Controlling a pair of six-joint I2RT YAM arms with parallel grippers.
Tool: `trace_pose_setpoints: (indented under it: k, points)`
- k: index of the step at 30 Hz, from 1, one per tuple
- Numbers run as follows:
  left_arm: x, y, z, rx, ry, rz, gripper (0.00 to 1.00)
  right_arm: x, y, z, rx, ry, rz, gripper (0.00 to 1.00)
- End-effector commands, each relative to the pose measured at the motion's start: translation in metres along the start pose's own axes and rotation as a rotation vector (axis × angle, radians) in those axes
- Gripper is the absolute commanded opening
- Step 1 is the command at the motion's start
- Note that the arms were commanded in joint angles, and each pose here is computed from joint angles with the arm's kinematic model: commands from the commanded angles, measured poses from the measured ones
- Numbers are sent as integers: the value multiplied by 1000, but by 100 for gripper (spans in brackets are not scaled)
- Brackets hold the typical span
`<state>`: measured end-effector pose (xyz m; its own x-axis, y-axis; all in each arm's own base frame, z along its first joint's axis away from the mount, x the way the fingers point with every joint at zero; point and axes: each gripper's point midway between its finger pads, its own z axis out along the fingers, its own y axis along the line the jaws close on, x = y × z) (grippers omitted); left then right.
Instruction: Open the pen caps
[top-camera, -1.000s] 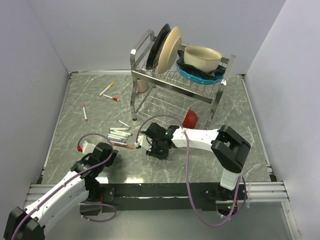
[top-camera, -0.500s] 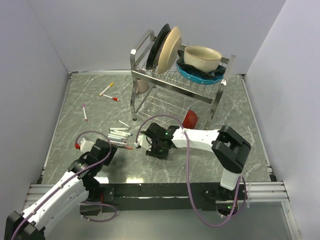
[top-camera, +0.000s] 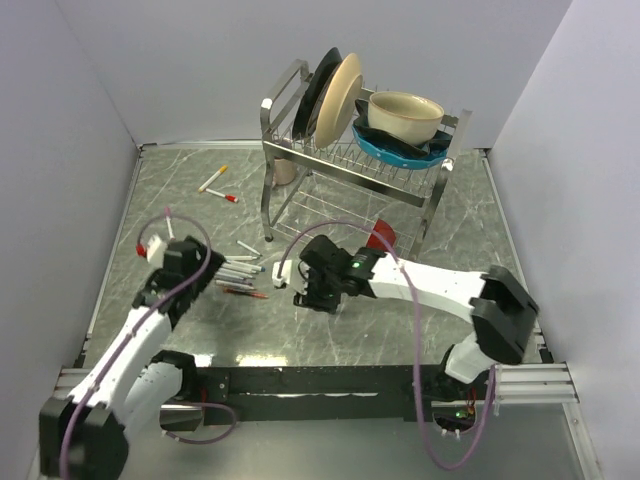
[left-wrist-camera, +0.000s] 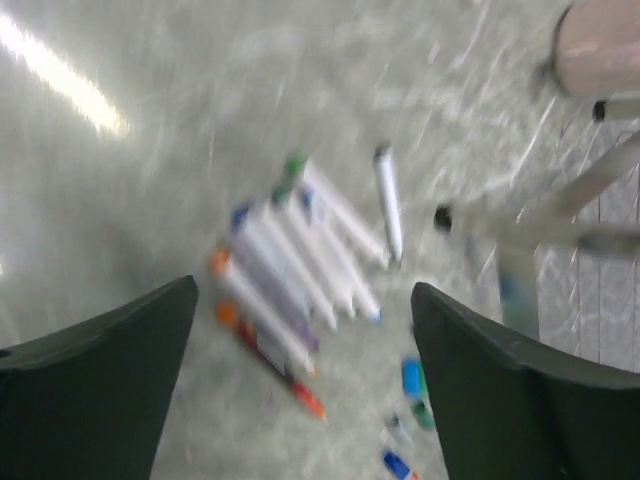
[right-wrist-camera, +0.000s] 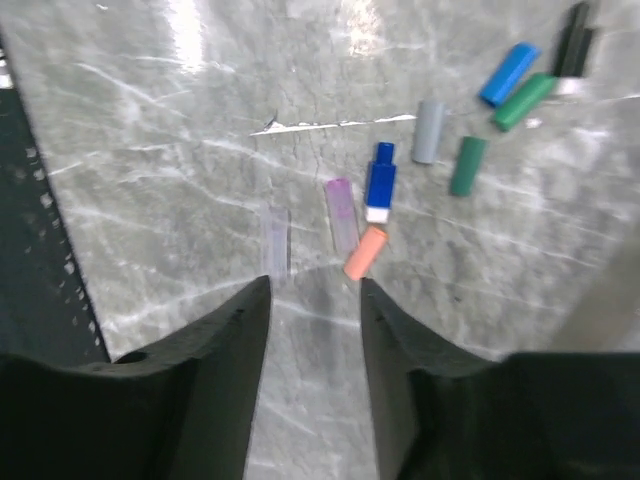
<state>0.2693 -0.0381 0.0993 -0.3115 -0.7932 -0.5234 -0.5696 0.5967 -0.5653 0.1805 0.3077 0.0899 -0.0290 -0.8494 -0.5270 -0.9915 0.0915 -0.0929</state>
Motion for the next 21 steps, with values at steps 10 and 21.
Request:
trace_pose_setpoints:
  k: [10,21]
  points:
    - [-149,-36,98,-92,-58,394,95,-52,-6,-92,130,-374,-119,100]
    - [-169,13,164,-322,50,509,67,-54,-3,-99,112,-396,-117,100]
